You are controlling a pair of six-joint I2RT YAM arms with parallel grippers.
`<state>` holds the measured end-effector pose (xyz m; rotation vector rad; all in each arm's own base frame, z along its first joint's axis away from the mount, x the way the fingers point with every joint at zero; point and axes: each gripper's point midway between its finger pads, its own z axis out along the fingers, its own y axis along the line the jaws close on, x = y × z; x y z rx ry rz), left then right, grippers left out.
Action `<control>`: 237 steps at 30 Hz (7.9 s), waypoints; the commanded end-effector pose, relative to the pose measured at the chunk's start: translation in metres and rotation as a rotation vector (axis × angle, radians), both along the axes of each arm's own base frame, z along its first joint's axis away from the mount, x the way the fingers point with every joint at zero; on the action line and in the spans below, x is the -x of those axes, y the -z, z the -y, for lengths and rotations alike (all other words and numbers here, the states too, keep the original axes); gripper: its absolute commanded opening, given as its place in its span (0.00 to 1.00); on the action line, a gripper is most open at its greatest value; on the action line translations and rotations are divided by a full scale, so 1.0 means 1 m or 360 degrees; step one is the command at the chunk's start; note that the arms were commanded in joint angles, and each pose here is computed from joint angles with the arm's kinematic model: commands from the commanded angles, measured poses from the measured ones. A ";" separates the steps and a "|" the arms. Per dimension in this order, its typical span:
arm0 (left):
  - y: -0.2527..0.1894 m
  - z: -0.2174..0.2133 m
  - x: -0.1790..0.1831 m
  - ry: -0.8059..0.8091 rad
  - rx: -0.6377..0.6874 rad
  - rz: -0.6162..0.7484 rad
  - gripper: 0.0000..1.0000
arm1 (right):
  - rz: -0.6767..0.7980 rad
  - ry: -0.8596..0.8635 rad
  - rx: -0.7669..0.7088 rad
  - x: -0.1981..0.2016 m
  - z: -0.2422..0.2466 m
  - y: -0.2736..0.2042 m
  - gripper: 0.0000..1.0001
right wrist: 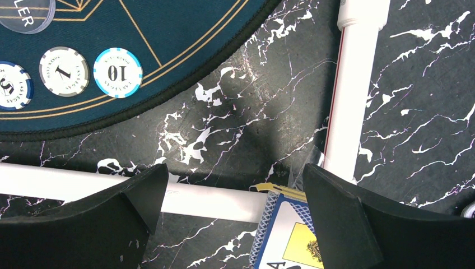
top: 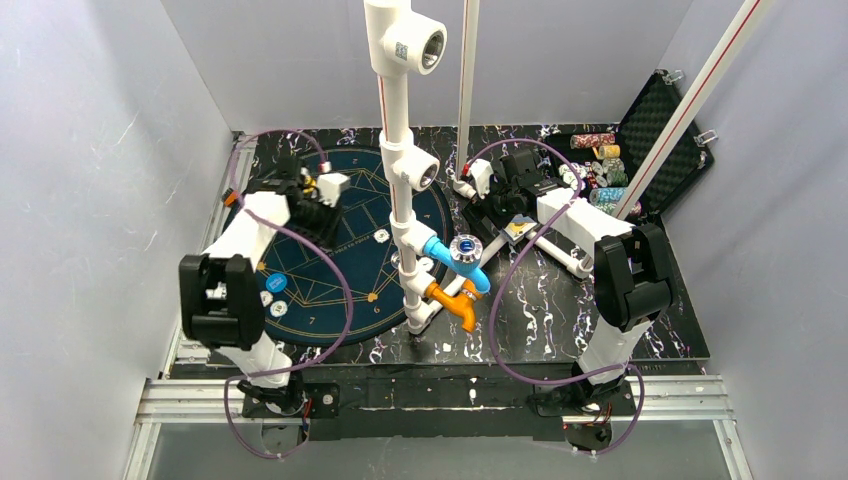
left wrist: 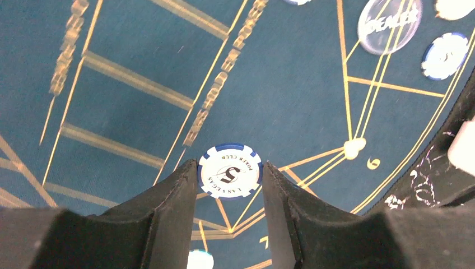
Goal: Distribute texas hold em gaming equipment
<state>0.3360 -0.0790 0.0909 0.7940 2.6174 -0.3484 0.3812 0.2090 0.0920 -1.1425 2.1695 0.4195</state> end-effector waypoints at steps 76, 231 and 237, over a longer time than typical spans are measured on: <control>0.018 0.074 -0.076 0.0087 -0.0012 0.0065 0.71 | -0.0103 -0.0003 -0.0019 0.003 -0.005 -0.002 1.00; -0.085 0.038 -0.113 -0.0202 0.0472 0.0409 0.98 | 0.0375 -0.0726 0.0552 0.046 0.100 -0.062 1.00; -0.081 0.048 -0.100 -0.0152 0.0557 0.0320 0.98 | 0.0622 -0.1321 0.0663 0.038 0.102 -0.059 1.00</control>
